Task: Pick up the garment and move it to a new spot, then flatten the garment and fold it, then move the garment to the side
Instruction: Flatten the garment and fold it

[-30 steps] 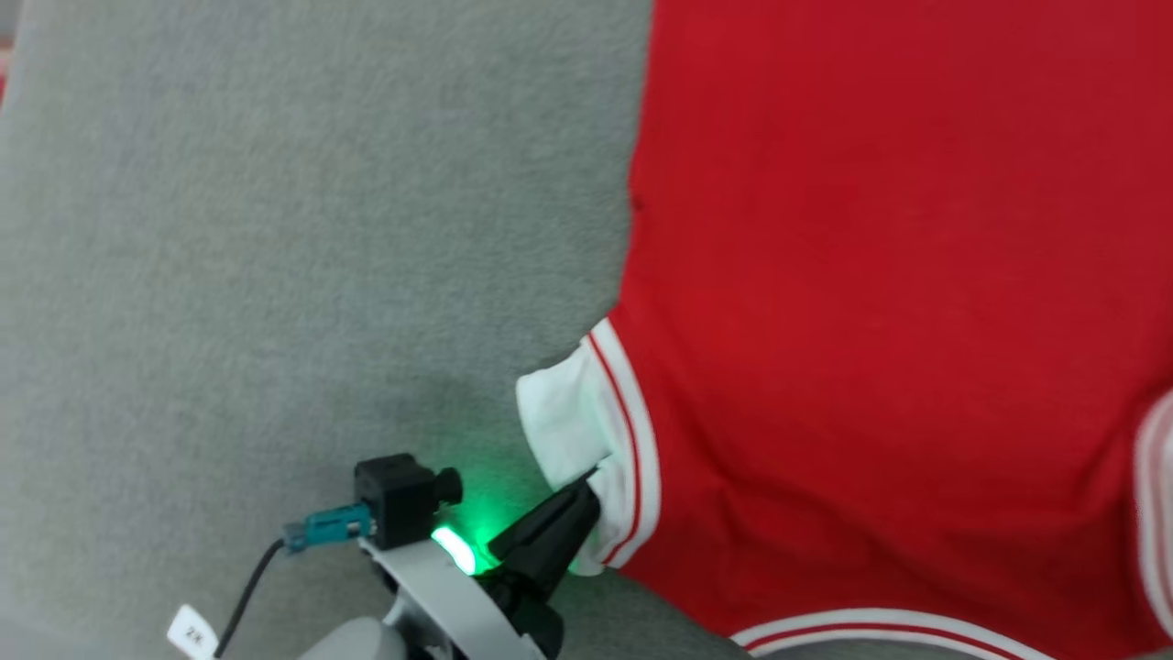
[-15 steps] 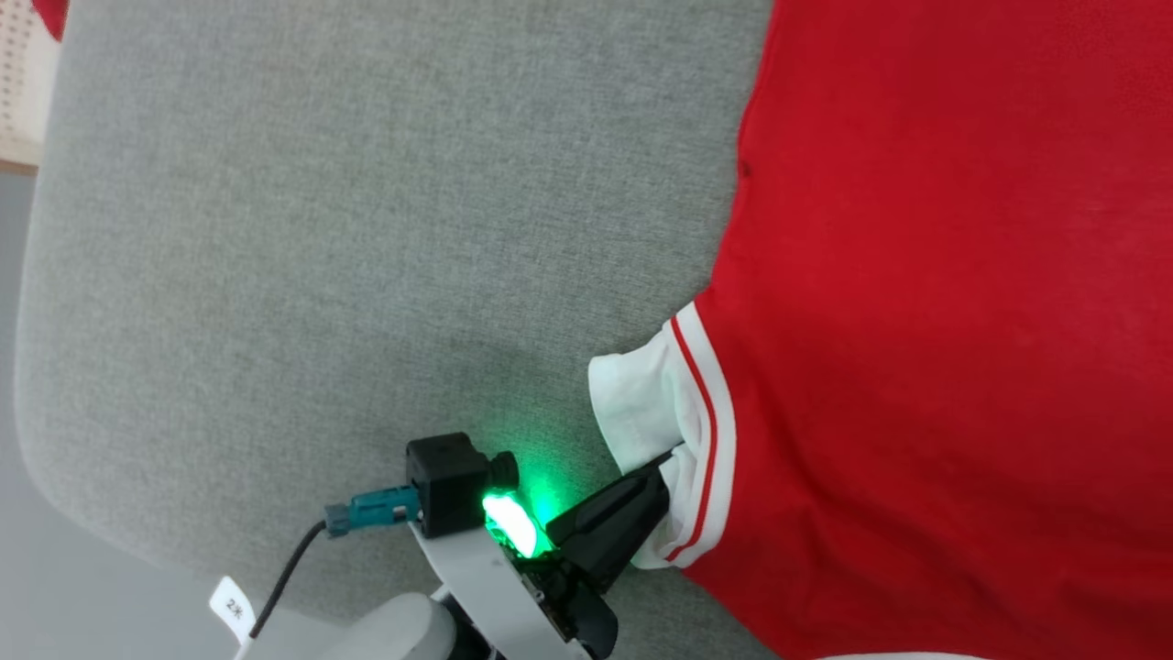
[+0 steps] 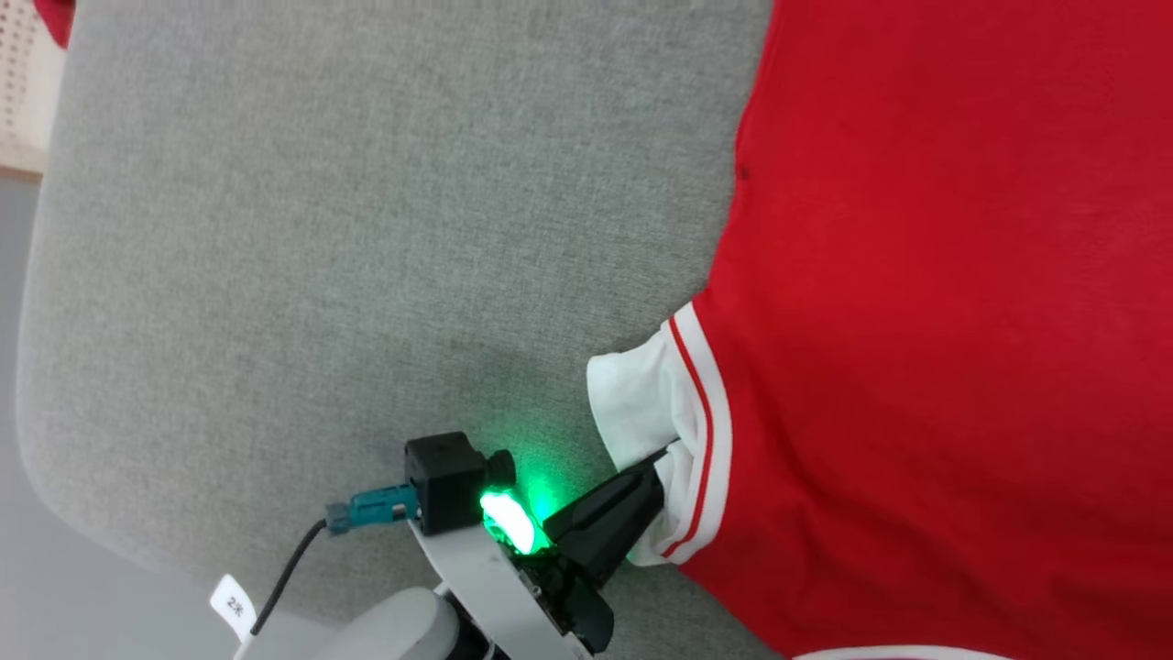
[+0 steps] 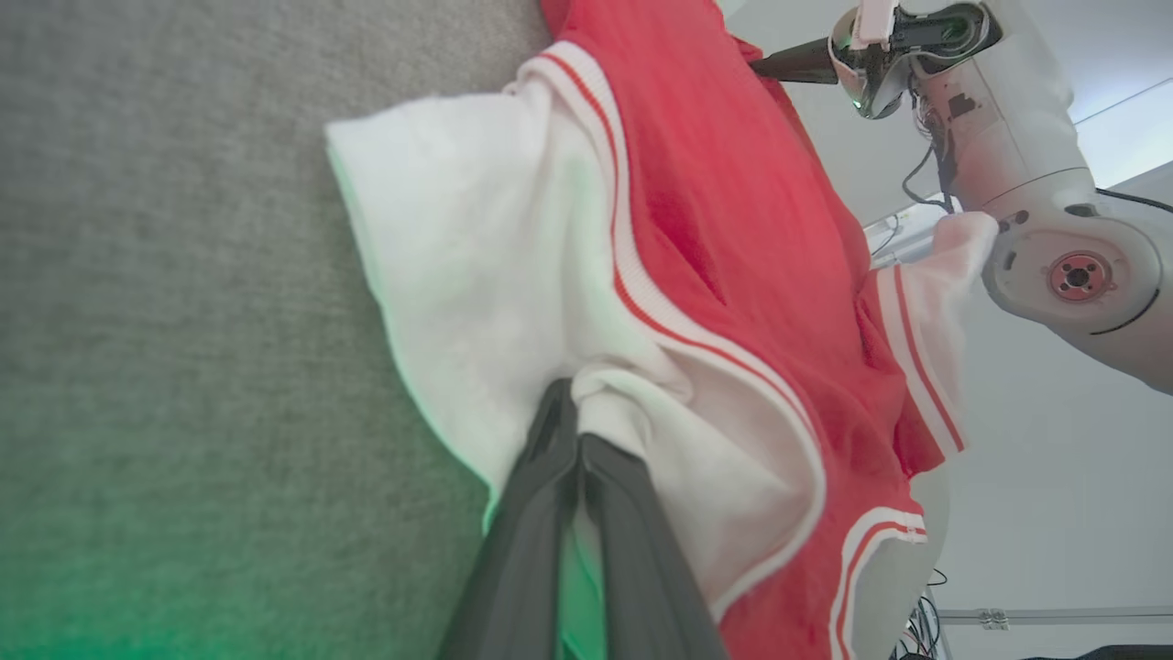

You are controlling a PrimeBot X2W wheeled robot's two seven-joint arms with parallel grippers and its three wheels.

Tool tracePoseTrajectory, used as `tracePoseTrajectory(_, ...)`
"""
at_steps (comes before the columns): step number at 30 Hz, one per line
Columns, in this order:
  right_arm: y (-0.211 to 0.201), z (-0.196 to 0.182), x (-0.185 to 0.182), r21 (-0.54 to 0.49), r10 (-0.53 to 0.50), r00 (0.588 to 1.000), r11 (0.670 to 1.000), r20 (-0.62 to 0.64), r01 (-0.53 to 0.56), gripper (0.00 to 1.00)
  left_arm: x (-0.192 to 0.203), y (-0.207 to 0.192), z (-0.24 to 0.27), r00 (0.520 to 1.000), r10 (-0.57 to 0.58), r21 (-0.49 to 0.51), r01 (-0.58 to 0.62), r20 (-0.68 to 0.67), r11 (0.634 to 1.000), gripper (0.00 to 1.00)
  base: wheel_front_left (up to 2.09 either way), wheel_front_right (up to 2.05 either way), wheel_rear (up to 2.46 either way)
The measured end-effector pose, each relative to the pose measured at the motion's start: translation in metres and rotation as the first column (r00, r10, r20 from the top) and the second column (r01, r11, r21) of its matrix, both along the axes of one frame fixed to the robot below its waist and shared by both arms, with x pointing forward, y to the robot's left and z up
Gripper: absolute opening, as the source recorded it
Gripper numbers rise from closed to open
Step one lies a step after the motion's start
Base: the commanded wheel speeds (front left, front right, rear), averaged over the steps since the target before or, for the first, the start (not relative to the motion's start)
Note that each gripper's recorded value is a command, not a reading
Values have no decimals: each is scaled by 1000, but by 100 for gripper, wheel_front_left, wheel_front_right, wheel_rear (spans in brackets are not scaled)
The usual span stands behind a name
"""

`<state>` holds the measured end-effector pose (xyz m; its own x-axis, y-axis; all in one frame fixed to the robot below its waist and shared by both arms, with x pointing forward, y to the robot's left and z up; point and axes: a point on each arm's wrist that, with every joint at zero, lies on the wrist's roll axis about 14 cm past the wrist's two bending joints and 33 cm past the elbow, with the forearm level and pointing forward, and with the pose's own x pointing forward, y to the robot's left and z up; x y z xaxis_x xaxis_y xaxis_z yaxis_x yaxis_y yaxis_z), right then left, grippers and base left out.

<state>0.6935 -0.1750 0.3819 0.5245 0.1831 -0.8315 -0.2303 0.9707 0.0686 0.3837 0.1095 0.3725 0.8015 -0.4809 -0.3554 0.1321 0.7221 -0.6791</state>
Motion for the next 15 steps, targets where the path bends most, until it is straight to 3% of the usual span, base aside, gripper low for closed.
tracePoseTrajectory(8, -19, 22, -38, 8, 31, 998, 999, 46, -31, 0, 2, 16, 15, 998, 30, 31, -32, 55, 999, 0, 0, 0, 0)
tracePoseTrajectory(15, -48, 38, -102, -6, 69, 997, 998, 42, -69, 0, 2, 38, 31, 994, 49, 90, -58, 102, 994, 0, 0, 0, 0)
